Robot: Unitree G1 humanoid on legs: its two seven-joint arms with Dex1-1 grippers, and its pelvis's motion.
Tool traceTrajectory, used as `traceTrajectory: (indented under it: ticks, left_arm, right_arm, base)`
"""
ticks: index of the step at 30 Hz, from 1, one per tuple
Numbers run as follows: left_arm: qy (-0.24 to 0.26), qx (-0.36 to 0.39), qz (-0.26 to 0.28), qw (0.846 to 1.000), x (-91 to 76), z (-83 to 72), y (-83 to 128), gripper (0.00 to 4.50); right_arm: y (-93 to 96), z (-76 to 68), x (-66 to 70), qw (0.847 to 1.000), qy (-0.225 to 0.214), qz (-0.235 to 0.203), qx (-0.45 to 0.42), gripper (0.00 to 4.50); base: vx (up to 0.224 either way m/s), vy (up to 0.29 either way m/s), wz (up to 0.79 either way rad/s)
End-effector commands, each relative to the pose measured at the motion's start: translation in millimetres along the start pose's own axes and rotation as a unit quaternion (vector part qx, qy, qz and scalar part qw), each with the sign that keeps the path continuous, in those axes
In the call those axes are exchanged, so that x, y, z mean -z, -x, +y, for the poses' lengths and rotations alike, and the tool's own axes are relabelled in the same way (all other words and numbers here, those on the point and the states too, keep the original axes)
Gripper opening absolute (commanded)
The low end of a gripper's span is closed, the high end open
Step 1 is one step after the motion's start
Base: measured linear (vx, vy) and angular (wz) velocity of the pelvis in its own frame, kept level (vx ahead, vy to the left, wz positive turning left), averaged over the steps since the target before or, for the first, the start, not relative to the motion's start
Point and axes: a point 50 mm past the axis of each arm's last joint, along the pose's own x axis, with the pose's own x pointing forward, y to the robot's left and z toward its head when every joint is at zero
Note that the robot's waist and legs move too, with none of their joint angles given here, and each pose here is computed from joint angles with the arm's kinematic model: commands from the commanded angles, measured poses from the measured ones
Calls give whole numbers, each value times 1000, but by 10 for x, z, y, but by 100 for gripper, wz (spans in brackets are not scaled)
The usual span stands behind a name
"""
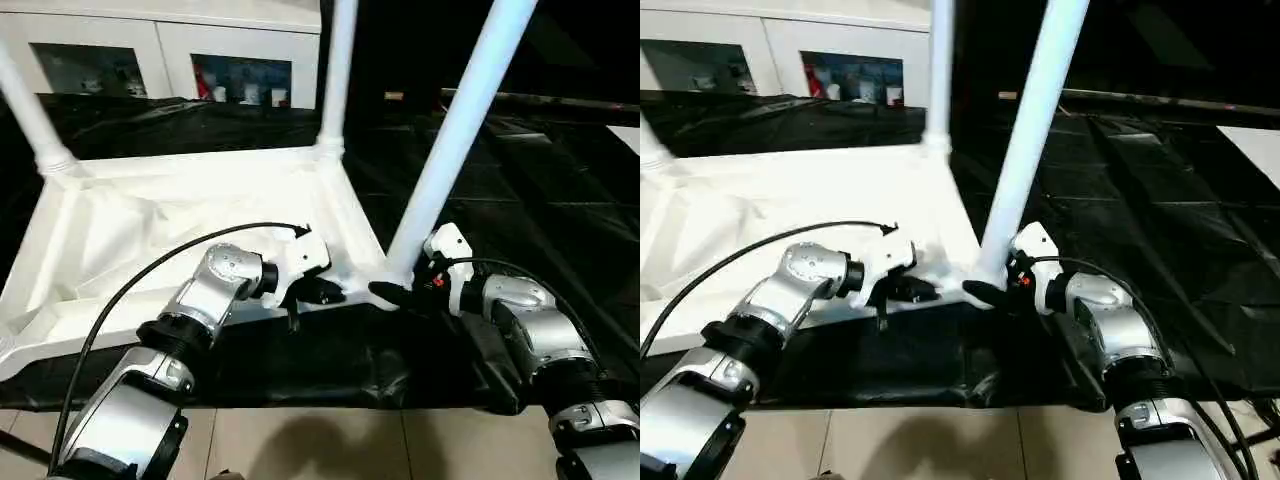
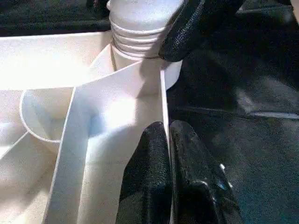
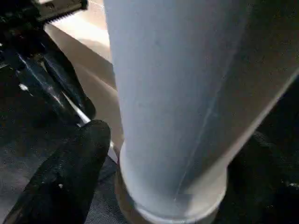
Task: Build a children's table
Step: Rotate leg to tighten
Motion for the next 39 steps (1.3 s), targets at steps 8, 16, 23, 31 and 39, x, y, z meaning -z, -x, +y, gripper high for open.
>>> traceTrajectory:
  ticks: [8,16,23,31,39]
  left_arm:
    - [16,34,24,999,146,-117,-54,0]
    - [17,31,28,999,164,-122,-47,0]
    - [42,-15,32,999,141,-72,-128,0]
    - [88,-126,20,988,-146,47,-474,0]
    - [67,-137,26,988,-258,62,-573,0]
  right_arm:
    - [-5,-6,-43,1000,1,5,-20,331]
    - [-12,9,7,1000,6,19,-21,273]
    - [-107,-53,126,994,-38,8,101,267]
    - [-419,-19,241,948,-138,9,286,266]
    - [-809,236,7,956,-135,-36,257,336]
  base:
    - [0,0,0]
    - [0,0,0]
    - [0,0,0]
    - [0,0,0]
    - [0,0,0]
